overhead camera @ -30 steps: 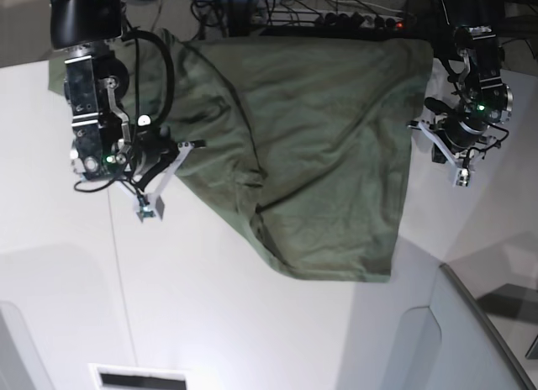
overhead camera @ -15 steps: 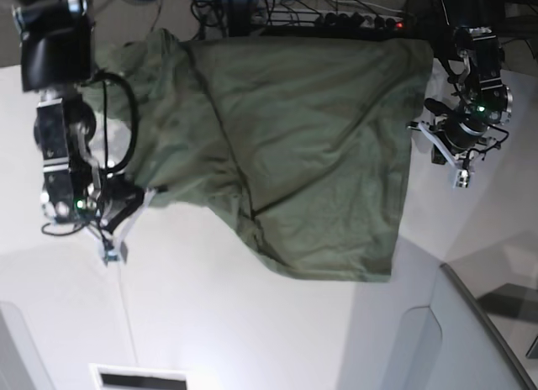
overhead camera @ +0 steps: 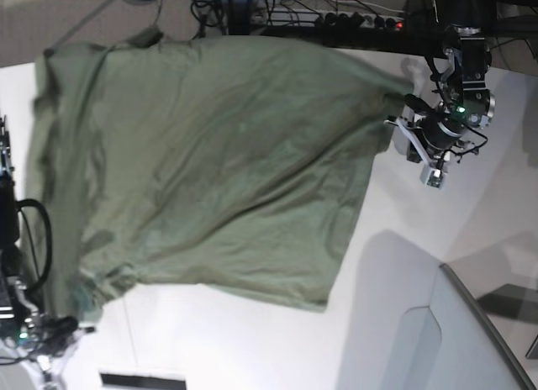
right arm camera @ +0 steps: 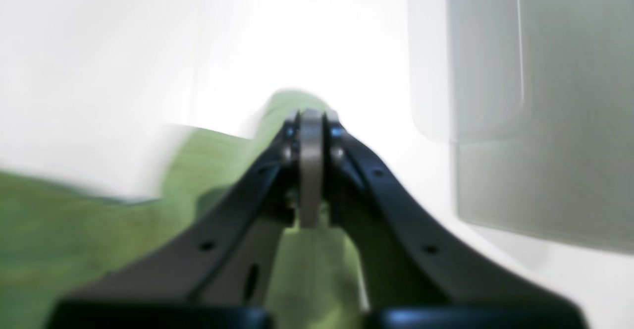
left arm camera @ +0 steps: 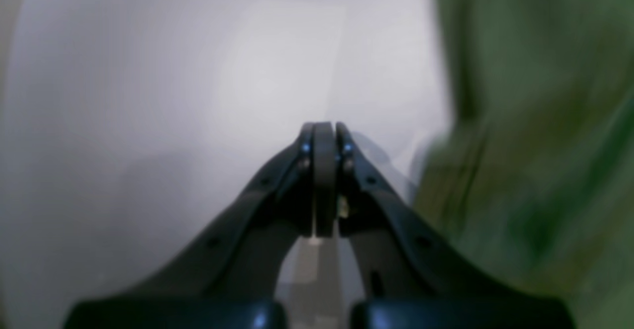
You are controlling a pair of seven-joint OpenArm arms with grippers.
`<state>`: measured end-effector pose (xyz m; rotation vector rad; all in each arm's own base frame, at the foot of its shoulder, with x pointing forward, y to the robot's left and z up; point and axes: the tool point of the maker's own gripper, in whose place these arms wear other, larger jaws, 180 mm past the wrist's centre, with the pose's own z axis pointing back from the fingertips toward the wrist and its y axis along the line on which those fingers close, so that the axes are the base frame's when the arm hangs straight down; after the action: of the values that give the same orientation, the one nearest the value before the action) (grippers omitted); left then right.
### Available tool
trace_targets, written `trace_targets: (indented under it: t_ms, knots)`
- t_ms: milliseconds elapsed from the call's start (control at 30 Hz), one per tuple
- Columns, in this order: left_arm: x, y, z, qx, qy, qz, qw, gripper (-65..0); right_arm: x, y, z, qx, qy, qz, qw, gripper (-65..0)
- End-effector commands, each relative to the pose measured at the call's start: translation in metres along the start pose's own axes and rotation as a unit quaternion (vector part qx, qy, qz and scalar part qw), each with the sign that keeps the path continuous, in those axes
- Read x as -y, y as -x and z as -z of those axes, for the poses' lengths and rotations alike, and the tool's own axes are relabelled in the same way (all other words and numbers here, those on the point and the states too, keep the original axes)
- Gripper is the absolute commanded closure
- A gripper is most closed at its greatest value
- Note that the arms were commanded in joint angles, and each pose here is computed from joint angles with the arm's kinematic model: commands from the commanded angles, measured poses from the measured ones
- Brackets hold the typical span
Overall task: Layout the t-shirt on the table in an organized manner, then fold the t-shirt properly
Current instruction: 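Swing the held shirt with both grippers and lay it on the table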
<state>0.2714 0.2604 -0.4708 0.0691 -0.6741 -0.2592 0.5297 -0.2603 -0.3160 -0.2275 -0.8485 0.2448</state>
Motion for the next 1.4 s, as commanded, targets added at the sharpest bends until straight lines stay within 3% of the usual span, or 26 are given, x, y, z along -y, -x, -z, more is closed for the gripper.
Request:
trace_targets:
  t_ms: [0, 133, 200, 333, 467, 567, 633, 733, 833, 867, 1000, 1100, 1367]
  knots:
    - [-0.007, -0.015, -0.002, 0.020, -0.006, 0.007, 1.000, 0.0, 0.012, -0.017, -0.005, 0.016, 0.011, 0.001, 0.9998, -16.2]
    - [-0.006, -0.014, -0.002, 0.019, -0.005, 0.007, 1.000, 0.0, -0.015, 0.014, 0.001, -0.040, -0.010, 0.000, 0.9992, -50.9]
    - [-0.006, -0.014, -0.002, 0.019, -0.006, 0.007, 1.000, 0.0, -0.021, 0.019, 0.002, -0.040, -0.015, 0.002, 0.9991, -55.8]
    - [-0.002, -0.020, 0.000, 0.025, -0.002, 0.006, 1.000, 0.0, -0.025, 0.031, 0.004, -0.043, -0.008, 0.010, 0.9990, -50.4]
    - [0.026, -0.041, 0.009, 0.042, 0.027, 0.021, 0.999, 0.0, -0.029, 0.042, -0.003, -0.049, 0.012, 0.018, 0.9985, -49.2]
    - [0.067, -0.090, 0.014, 0.091, 0.066, 0.040, 0.993, 0.0, -0.040, 0.057, -0.016, -0.058, 0.015, 0.026, 0.9979, -44.1]
    - [0.101, -0.125, 0.013, 0.125, 0.095, 0.052, 0.986, 0.0, -0.037, 0.074, -0.028, -0.079, 0.018, 0.061, 0.9948, -32.1]
    - [0.157, -0.174, 0.018, 0.158, 0.146, 0.089, 0.972, 0.0, -0.028, 0.108, -0.044, -0.124, 0.020, 0.130, 0.9835, -1.1]
    - [0.201, -0.194, 0.030, 0.154, 0.187, 0.117, 0.963, 0.0, -0.019, 0.143, -0.060, -0.140, 0.028, 0.215, 0.9661, -2.7]
    - [0.207, -0.198, 0.035, 0.149, 0.193, 0.117, 0.963, 0.0, -0.011, 0.157, -0.066, -0.145, 0.039, 0.237, 0.9599, -0.5]
    - [0.212, -0.202, 0.057, 0.140, 0.205, 0.102, 0.963, 0.0, 0.007, 0.224, -0.078, -0.195, 0.067, 0.296, 0.9328, -0.2]
    - [0.207, -0.184, 0.076, 0.122, 0.208, 0.083, 0.967, 0.0, 0.007, 0.271, -0.084, -0.240, 0.077, 0.325, 0.9115, -0.2]
    - [0.150, -0.144, 0.099, 0.097, 0.146, 0.061, 0.983, 0.0, -0.014, 0.328, -0.078, -0.293, 0.073, 0.318, 0.8987, -0.2]
